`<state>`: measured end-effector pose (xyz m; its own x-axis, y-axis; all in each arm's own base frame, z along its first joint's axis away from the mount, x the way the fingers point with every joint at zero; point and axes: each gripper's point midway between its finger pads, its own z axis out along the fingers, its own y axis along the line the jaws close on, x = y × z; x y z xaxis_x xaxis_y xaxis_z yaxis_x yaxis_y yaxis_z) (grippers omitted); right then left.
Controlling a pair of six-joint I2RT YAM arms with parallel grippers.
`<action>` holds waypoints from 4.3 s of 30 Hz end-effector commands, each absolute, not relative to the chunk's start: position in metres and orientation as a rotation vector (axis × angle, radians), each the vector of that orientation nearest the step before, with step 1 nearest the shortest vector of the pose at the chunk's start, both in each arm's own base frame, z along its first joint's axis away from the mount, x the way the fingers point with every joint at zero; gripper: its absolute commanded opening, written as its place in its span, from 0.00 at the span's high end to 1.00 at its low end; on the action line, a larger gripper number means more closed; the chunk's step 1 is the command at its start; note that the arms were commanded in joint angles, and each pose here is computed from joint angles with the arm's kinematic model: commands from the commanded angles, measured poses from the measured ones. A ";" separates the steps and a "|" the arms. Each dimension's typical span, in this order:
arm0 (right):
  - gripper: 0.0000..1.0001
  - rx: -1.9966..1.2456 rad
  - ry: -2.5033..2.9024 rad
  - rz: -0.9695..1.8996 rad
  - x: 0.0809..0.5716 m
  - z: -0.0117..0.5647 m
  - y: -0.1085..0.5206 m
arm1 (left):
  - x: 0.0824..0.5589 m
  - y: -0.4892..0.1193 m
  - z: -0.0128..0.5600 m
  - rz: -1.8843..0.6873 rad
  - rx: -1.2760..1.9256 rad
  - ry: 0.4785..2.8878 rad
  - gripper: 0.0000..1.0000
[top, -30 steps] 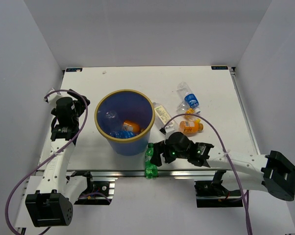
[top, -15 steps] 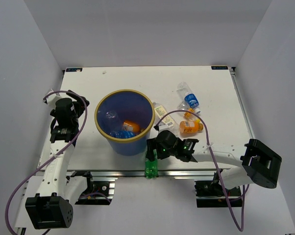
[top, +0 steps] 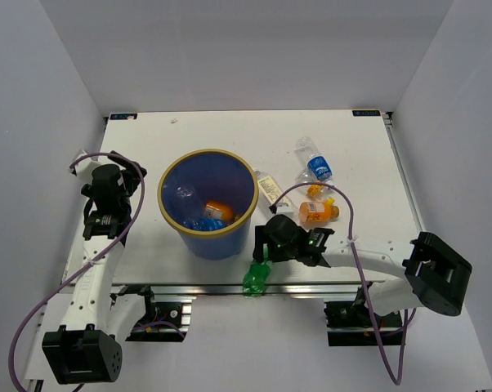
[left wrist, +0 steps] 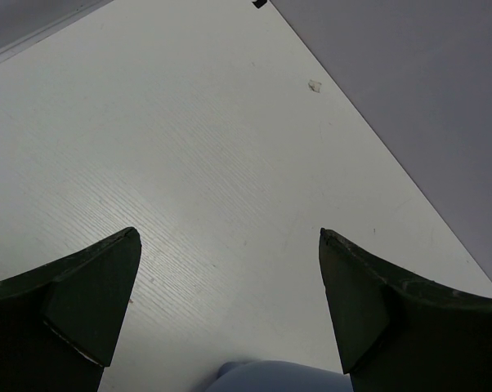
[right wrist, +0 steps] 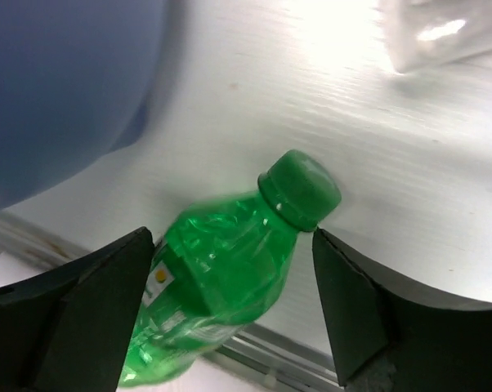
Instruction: Put the plastic bottles in the bin
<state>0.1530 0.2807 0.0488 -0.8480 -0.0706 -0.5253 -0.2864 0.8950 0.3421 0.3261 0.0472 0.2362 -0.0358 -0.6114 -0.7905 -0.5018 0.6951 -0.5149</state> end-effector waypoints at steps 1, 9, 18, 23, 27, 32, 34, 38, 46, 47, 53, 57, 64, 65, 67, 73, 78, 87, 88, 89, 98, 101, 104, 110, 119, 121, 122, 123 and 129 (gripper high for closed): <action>0.16 -0.228 2.616 0.470 0.152 0.035 0.267 | 0.321 0.050 0.242 -0.109 -0.917 1.665 0.02; 0.30 -0.326 2.655 0.464 0.152 0.030 0.283 | 0.320 0.050 0.245 -0.105 -0.917 1.656 0.02; 0.78 -0.213 2.496 0.489 0.169 0.067 0.266 | 0.319 0.053 0.244 -0.091 -0.927 1.651 0.02; 0.81 -0.081 2.257 0.409 0.217 0.146 0.234 | 0.319 0.053 0.245 -0.092 -0.932 1.644 0.02; 0.81 -0.027 1.898 0.382 0.261 0.261 0.215 | 0.320 0.053 0.244 -0.093 -0.935 1.646 0.02; 0.80 -0.222 1.546 0.516 0.268 0.401 0.242 | 0.320 0.053 0.241 -0.095 -0.936 1.654 0.02; 0.80 -0.352 1.462 0.637 0.262 0.444 0.277 | 0.321 0.052 0.240 -0.094 -0.936 1.657 0.02; 0.73 -0.576 1.438 0.802 0.255 0.455 0.343 | 0.321 0.052 0.239 -0.097 -0.938 1.664 0.02; 0.11 -0.875 1.505 0.793 0.267 0.427 0.402 | 0.321 0.052 0.236 -0.090 -0.938 1.678 0.02; 0.11 -0.889 1.489 0.773 0.269 0.431 0.399 | 0.321 0.052 0.236 -0.088 -0.939 1.682 0.02; 0.11 -0.846 1.480 0.804 0.279 0.449 0.350 | 0.319 0.056 0.237 -0.070 -0.954 1.664 0.02; 0.11 -0.743 1.540 0.755 0.294 0.431 0.300 | 0.319 0.055 0.238 -0.072 -0.949 1.664 0.02; 0.11 -0.571 1.785 0.673 0.311 0.318 0.235 | 0.320 0.059 0.235 -0.048 -0.963 1.661 0.02; 0.11 -0.545 1.812 0.683 0.313 0.308 0.232 | 0.321 0.058 0.235 -0.053 -0.961 1.660 0.02; 0.11 -0.527 1.881 0.705 0.321 0.279 0.226 | 0.323 0.057 0.235 -0.064 -0.954 1.662 0.02; 0.11 -0.693 2.045 0.699 0.336 0.218 0.239 | 0.328 0.059 0.233 -0.045 -0.952 1.674 0.02; 0.11 -0.788 2.096 0.689 0.345 0.181 0.251 | 0.329 0.061 0.231 -0.023 -0.959 1.679 0.02; 0.11 -0.876 2.174 0.596 0.345 0.128 0.267 | 0.331 0.059 0.235 -0.034 -0.938 1.677 0.02; 0.11 -0.882 2.179 0.591 0.345 0.123 0.269 | 0.332 0.059 0.235 -0.035 -0.939 1.677 0.02; 0.11 -0.889 2.195 0.585 0.344 0.114 0.271 | 0.331 0.059 0.235 -0.034 -0.938 1.677 0.02; 0.11 -0.794 2.320 0.348 0.354 0.063 0.256 | 0.330 0.062 0.230 -0.013 -0.954 1.685 0.02; 0.12 -0.762 2.329 0.353 0.352 0.057 0.256 | 0.331 0.062 0.229 -0.016 -0.953 1.687 0.02; 0.24 -0.717 2.315 0.382 0.354 0.069 0.260 | 0.330 0.061 0.228 -0.017 -0.955 1.690 0.02; 0.33 -0.568 2.078 0.315 0.389 0.194 0.251 | 0.329 0.060 0.229 -0.027 -0.954 1.691 0.02; 0.31 -0.797 1.501 0.762 0.311 0.424 0.291 | 0.326 0.057 0.232 -0.052 -0.948 1.679 0.02; 0.31 -0.910 1.396 0.895 0.274 0.442 0.313 | 0.326 0.056 0.232 -0.057 -0.946 1.680 0.02; 0.31 -0.947 1.369 0.931 0.263 0.446 0.322 | 0.327 0.056 0.231 -0.059 -0.945 1.679 0.02; 0.30 -0.988 1.344 0.966 0.254 0.448 0.332 | 0.327 0.056 0.232 -0.063 -0.943 1.678 0.02; 0.19 -1.217 1.282 1.114 0.201 0.429 0.398 | 0.327 0.052 0.231 -0.079 -0.938 1.693 0.02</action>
